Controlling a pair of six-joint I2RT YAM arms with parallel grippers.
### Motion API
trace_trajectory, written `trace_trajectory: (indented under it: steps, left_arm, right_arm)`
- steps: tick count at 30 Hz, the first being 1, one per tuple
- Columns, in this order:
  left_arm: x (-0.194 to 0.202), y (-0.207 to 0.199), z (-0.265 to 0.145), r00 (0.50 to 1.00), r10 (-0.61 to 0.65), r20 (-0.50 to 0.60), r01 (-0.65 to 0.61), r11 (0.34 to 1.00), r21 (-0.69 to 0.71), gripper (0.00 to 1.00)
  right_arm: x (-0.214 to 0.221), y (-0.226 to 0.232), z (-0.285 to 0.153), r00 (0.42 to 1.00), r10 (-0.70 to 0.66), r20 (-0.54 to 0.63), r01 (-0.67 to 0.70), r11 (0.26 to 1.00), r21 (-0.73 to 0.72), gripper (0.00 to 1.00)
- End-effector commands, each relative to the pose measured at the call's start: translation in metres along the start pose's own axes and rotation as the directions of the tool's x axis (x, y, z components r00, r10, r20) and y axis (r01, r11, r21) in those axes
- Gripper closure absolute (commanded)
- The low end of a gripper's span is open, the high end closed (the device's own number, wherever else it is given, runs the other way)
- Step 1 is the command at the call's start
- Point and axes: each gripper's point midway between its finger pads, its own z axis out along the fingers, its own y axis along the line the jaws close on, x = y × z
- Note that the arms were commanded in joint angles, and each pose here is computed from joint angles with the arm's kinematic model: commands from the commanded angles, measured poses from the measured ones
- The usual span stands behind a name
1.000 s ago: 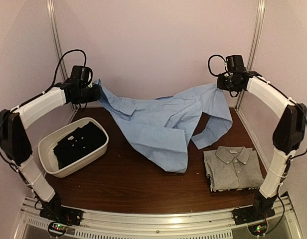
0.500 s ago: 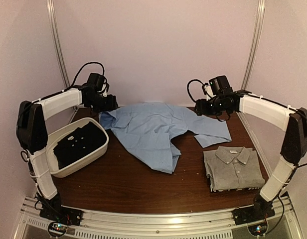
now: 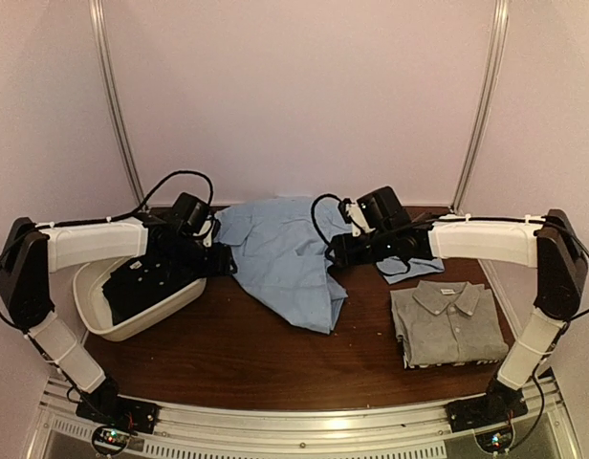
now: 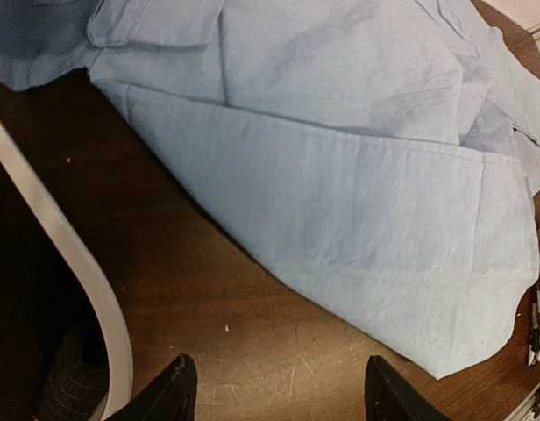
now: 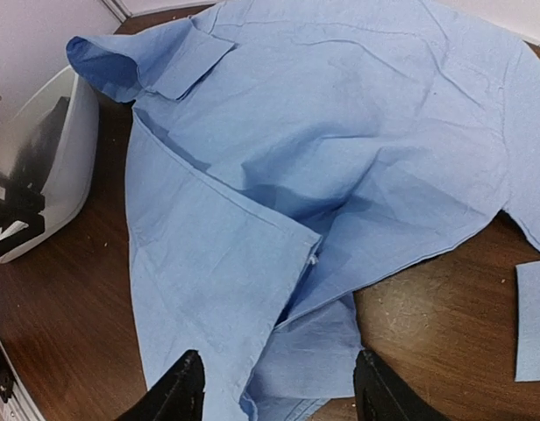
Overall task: Fold and stack the long sleeve shirts
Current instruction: Smooth out the crumpled shirt at the center of the board.
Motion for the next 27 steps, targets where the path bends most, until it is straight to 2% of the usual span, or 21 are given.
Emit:
trace_trajectory:
  steps: [1, 11, 18, 27]
  left_arm:
    - [0.002, 0.000, -0.008, 0.997, -0.055, 0.047, 0.052, 0.997, 0.059, 0.34]
    - [0.014, 0.013, 0.009, 0.999, -0.032, 0.018, 0.032, 0.999, 0.008, 0.36]
    - [0.014, 0.014, 0.013, 1.000, 0.000, 0.014, 0.000, 1.000, 0.000, 0.37]
    - [0.013, 0.007, 0.017, 1.000, 0.012, 0.009, -0.012, 0.999, 0.036, 0.37]
  right_arm:
    - [0.009, 0.022, 0.020, 1.000, 0.007, -0.009, -0.008, 0.999, -0.044, 0.41]
    - [0.029, 0.001, 0.032, 0.988, 0.155, 0.027, -0.156, 0.988, 0.020, 0.48]
    - [0.038, -0.015, 0.025, 0.978, 0.201, 0.057, -0.204, 0.977, 0.063, 0.54]
    - [0.049, 0.019, 0.016, 0.987, 0.157, 0.037, -0.157, 0.988, -0.003, 0.53]
